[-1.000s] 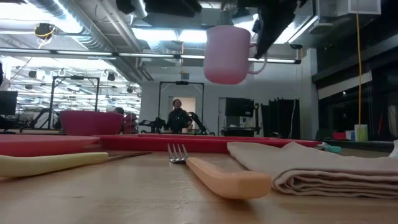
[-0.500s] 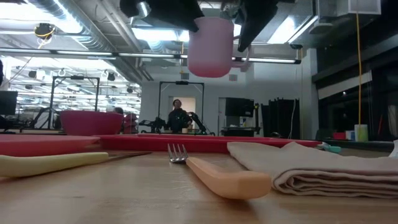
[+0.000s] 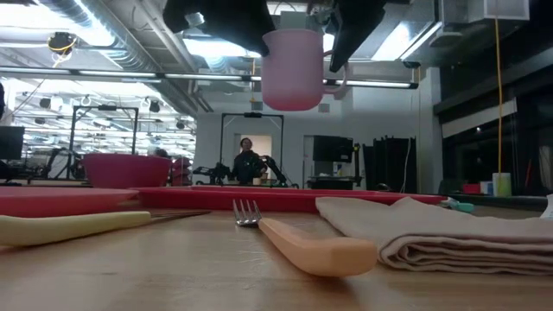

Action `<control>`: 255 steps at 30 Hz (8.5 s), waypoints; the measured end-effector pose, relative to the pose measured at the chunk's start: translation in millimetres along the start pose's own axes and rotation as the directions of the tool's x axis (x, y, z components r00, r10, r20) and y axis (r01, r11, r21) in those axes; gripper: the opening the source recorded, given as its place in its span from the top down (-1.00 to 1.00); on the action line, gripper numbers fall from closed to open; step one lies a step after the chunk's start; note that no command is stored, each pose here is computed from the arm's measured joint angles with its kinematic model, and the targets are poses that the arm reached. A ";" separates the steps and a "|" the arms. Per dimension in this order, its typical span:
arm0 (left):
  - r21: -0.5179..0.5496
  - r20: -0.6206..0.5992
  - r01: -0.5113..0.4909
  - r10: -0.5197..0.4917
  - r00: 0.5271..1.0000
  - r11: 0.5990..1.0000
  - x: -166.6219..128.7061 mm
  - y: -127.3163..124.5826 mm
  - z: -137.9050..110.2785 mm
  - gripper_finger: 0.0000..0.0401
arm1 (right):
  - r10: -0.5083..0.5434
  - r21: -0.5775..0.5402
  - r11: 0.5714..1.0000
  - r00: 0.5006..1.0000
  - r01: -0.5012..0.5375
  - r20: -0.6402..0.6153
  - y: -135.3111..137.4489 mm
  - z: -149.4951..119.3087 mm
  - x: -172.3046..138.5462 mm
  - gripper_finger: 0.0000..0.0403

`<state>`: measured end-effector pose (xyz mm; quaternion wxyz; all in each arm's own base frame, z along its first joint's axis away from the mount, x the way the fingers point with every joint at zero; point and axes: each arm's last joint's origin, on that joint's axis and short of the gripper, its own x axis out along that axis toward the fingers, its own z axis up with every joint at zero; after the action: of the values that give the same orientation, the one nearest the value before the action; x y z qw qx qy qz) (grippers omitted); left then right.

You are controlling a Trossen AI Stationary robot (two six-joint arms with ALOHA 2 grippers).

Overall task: Set up tray
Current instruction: Put the purple mug on the top left of the orange tray

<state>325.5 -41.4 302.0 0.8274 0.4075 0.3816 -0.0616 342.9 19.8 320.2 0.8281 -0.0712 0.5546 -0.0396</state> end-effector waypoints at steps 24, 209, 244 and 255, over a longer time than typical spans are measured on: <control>-0.056 0.065 0.099 -0.095 0.993 0.993 2.6 3.3 -4.6 0.50 | 0.012 -0.104 0.995 0.999 -0.008 0.040 12.5 3.4 -2.3 0.71; -0.172 -0.038 0.353 -0.364 0.931 0.920 61.7 85.7 -301.4 0.98 | 0.002 0.029 0.999 0.756 -0.028 0.654 -61.9 -101.2 78.8 0.97; -0.343 -0.045 0.278 -0.311 0.949 0.898 64.6 91.0 -299.1 0.87 | 0.001 0.025 0.999 0.756 -0.024 0.654 -62.0 -101.2 78.8 0.98; -0.321 -0.052 0.269 -0.300 0.953 0.908 67.2 91.7 -293.7 0.64 | 0.001 0.004 1.000 0.757 -0.005 0.654 -62.0 -101.2 78.9 0.98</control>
<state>239.8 245.0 203.1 0.8430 0.2151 0.4826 -0.1005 280.3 -60.2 220.3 0.9698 -0.0775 0.2308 -0.0125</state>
